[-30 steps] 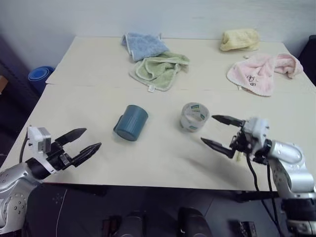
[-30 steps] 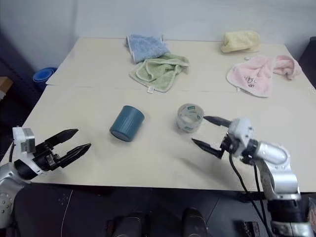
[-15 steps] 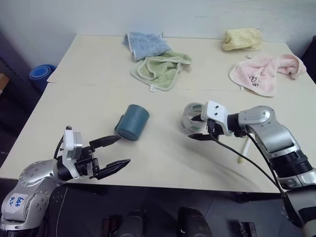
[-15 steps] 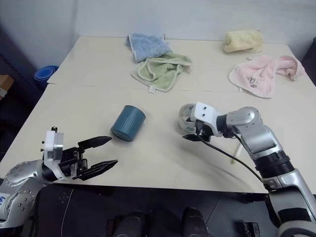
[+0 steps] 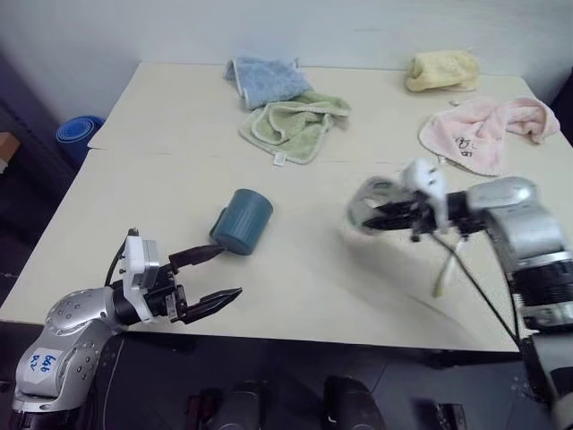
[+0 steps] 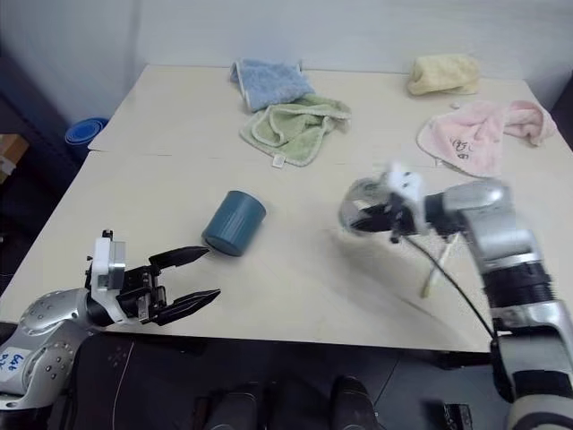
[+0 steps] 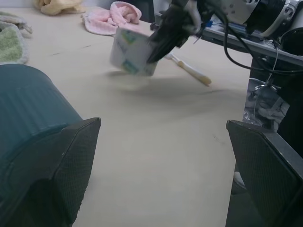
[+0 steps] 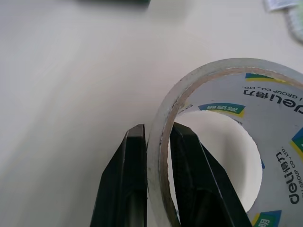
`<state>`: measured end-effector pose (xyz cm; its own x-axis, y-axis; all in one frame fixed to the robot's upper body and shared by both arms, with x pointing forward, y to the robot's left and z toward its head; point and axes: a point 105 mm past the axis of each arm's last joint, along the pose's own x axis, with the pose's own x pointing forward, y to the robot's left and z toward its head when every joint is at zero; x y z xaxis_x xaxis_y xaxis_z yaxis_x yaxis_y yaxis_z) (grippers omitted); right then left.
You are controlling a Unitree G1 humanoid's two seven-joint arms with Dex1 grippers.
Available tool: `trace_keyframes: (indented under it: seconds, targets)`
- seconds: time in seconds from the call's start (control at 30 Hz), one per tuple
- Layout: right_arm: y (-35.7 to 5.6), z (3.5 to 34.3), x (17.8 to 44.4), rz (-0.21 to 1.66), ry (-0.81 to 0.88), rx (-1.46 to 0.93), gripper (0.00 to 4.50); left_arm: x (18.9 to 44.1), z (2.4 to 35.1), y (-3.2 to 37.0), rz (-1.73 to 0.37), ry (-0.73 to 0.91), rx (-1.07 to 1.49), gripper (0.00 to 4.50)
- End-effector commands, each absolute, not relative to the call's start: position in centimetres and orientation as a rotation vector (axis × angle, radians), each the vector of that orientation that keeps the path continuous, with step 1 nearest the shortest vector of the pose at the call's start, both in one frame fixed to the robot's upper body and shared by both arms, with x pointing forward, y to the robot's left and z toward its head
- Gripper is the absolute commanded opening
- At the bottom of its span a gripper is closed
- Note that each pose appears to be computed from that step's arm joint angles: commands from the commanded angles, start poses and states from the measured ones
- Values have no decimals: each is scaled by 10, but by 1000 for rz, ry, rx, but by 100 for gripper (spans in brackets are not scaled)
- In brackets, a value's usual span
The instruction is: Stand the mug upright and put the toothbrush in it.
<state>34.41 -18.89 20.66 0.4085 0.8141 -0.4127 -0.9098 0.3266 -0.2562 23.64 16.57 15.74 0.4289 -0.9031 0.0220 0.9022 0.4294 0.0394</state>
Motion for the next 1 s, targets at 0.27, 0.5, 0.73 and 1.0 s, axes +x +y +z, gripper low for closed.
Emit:
trace_keyframes:
  seconds: [0.27, 0.5, 0.73, 1.0]
  targets:
    - [-397, 212, 333, 337, 486, -488, 37, 238, 163, 172, -1101, -79, 35, 450]
    - [-421, 186, 332, 221, 480, -427, 107, 240, 163, 179, -1065, -77, 43, 450]
    - [-424, 224, 316, 302, 322, -451, 289, 239, 157, 197, -996, -42, 37, 450]
    - [-297, 210, 302, 901, -12, -409, 448, 234, 144, 265, -696, 37, 35, 450]
